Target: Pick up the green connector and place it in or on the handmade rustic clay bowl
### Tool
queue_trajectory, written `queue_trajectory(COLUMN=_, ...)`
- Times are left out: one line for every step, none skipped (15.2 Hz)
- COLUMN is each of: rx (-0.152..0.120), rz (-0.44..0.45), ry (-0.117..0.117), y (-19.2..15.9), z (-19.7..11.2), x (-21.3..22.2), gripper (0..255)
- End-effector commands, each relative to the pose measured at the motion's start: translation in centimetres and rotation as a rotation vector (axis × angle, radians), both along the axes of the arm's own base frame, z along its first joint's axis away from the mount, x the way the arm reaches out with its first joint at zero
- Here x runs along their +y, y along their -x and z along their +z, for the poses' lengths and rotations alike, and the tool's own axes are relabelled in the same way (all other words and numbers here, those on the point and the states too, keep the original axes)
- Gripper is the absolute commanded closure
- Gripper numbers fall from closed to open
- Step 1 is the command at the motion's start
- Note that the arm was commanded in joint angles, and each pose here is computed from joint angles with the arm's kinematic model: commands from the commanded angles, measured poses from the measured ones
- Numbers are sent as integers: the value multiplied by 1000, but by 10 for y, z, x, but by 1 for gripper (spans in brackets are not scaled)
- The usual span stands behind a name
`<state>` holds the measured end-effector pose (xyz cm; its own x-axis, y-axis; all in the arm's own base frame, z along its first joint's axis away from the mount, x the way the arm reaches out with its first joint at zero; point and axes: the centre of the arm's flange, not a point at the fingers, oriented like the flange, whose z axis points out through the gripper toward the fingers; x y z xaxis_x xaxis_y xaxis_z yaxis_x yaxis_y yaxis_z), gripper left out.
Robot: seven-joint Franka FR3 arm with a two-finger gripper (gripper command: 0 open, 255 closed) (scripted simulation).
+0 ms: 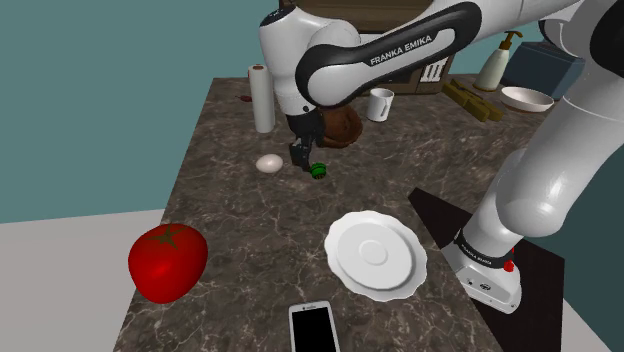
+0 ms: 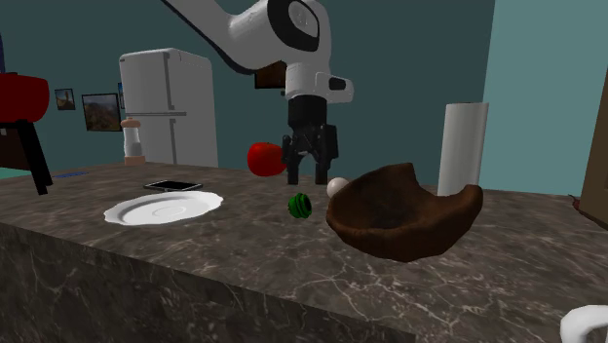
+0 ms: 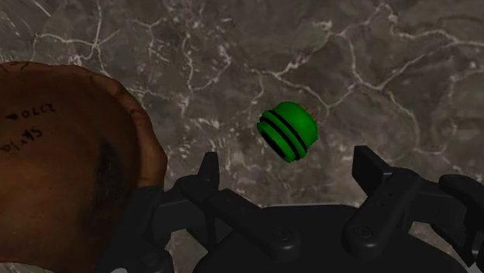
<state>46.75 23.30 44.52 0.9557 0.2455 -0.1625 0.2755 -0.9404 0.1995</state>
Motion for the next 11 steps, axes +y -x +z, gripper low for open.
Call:
queue_trajectory(rx=0, rz=0, ry=0, y=1, z=-10, x=-1, gripper=0)
queue_trajectory(rx=0, rz=0, ry=0, y=1, z=-15, x=-2, gripper=0)
queue_trajectory(rx=0, rz=0, ry=0, y=2, z=-20, x=-3, gripper=0)
queue_trajectory(rx=0, rz=0, ry=0, y=3, z=-28, x=-5, gripper=0)
queue_trajectory(rx=0, rz=0, ry=0, y=3, z=-28, x=-5, gripper=0)
queue_trajectory(rx=0, rz=0, ry=0, y=3, z=-28, x=-5, gripper=0)
queue_trajectory(rx=0, rz=0, ry=0, y=3, z=-28, x=-5, gripper=0)
queue_trajectory(rx=0, rz=0, ry=0, y=3, z=-28, x=-5, gripper=0)
queue_trajectory(rx=0, rz=0, ry=0, y=3, z=-28, x=-5, gripper=0)
queue_trajectory(rx=0, rz=0, ry=0, y=3, z=-28, x=-5, gripper=0)
queue_trajectory(rx=0, rz=0, ry=0, y=3, z=-28, x=-5, gripper=0)
